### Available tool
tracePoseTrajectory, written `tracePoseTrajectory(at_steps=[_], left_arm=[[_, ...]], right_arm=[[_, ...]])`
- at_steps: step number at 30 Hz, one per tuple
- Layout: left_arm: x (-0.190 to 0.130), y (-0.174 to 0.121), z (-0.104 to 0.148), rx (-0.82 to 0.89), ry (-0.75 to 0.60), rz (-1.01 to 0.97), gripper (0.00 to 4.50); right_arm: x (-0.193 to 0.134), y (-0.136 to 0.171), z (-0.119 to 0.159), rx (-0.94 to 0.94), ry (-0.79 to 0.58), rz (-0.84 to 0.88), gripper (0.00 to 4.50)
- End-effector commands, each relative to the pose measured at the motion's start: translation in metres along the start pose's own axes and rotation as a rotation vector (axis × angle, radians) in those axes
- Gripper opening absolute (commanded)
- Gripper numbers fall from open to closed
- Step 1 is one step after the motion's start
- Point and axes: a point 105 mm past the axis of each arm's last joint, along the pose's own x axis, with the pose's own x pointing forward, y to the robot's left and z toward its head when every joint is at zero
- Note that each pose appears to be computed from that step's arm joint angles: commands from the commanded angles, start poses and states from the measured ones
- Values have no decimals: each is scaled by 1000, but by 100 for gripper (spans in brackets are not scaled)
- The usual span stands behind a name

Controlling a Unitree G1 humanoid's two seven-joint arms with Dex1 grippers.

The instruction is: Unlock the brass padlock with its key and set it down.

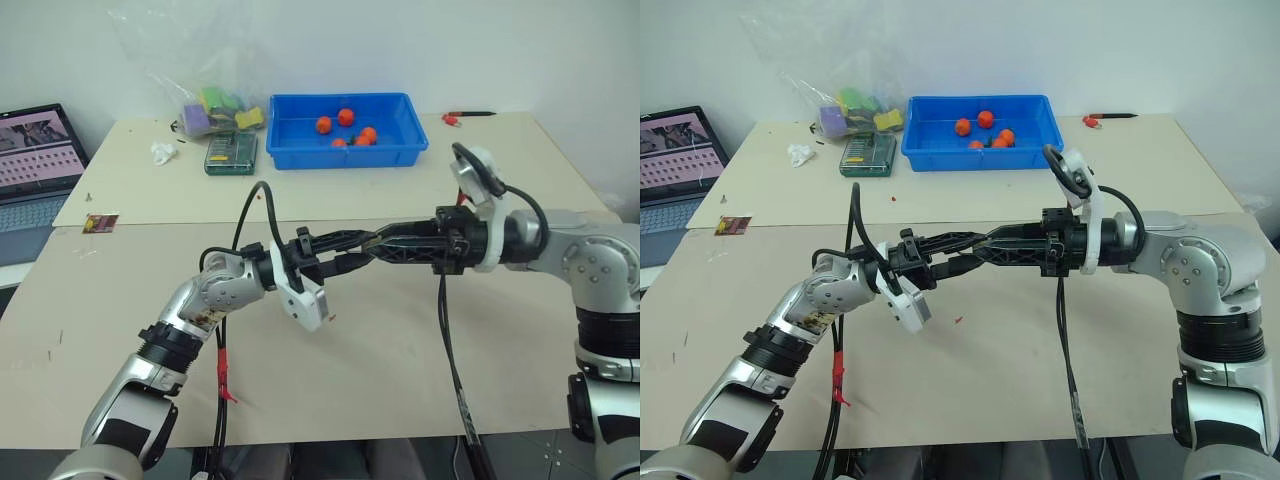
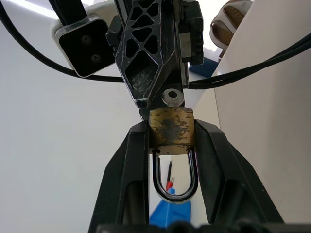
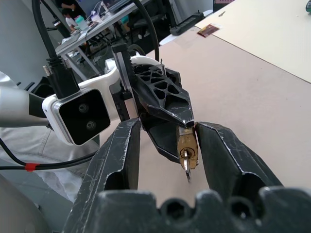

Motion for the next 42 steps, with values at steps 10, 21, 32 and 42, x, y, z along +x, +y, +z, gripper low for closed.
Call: tracePoseTrajectory(at_steps=[10,21,32,42], left_arm=[[3,18,1,43,-7,46,82],[-1,18,-6,-59,26,67,183],[-31,-8,-36,-282,210,-23,448],[-42,14,-55,-739,272,151,383]], right_arm=[[8,5,4,-50,3,27,47],[6,2,4,-77,8,14,15],[1,-1,8,-89,6,13,15],[-6,-2,12,-99,-7,2,15]])
